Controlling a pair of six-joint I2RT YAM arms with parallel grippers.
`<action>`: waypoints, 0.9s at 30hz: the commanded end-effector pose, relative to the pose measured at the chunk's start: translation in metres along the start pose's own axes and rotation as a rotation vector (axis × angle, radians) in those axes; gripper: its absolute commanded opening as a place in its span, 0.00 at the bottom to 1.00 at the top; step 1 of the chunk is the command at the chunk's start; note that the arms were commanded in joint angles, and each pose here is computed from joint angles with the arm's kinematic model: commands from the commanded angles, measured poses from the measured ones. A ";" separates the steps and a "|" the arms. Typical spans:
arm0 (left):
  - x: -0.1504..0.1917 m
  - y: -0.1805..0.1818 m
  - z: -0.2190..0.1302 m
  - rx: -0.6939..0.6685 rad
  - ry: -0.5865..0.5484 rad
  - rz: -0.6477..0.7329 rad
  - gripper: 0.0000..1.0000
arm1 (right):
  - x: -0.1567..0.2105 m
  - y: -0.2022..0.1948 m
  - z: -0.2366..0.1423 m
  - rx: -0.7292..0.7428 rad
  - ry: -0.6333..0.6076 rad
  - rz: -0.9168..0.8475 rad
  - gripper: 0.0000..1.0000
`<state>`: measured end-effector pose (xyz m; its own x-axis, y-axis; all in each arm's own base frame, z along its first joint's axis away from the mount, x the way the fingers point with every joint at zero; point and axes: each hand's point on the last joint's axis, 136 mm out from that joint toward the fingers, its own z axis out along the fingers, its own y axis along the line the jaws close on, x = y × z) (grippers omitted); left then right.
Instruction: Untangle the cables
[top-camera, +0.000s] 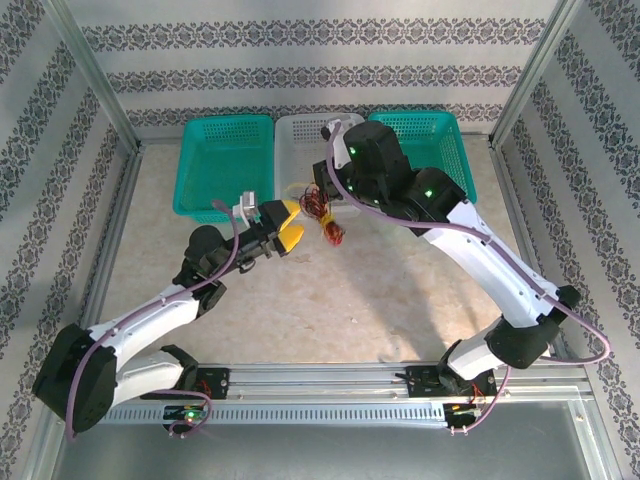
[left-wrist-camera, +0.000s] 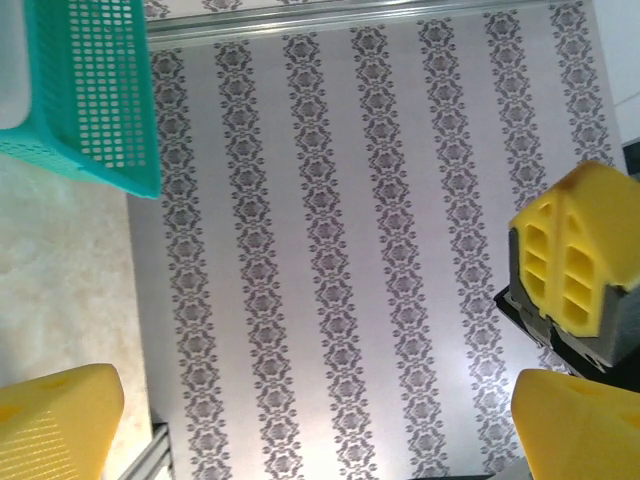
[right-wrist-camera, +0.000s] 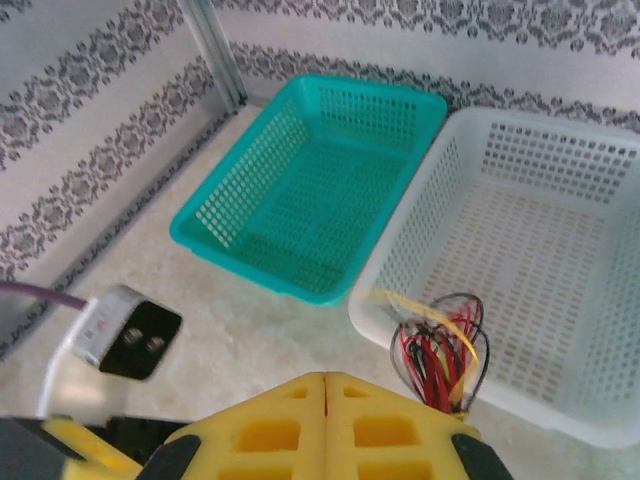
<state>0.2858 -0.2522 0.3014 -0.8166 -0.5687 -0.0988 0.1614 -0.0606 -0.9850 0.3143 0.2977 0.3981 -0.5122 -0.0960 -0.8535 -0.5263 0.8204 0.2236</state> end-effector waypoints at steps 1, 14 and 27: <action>-0.020 -0.014 0.008 0.093 -0.122 -0.094 0.99 | -0.023 0.006 0.001 -0.032 -0.062 0.023 0.00; -0.012 0.080 -0.041 -0.486 -0.078 0.140 0.99 | 0.108 -0.077 0.006 0.300 0.139 0.090 0.71; -0.007 0.140 -0.093 -0.788 -0.060 0.101 0.95 | 0.264 -0.064 0.060 0.216 0.784 -0.105 0.72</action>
<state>0.2716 -0.1941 0.1654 -0.7803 -0.5914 -0.2033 -0.1859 0.5298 -0.8275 0.2533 0.2470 0.1331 -0.8652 -0.3847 -0.3216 -0.4223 0.9048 0.0538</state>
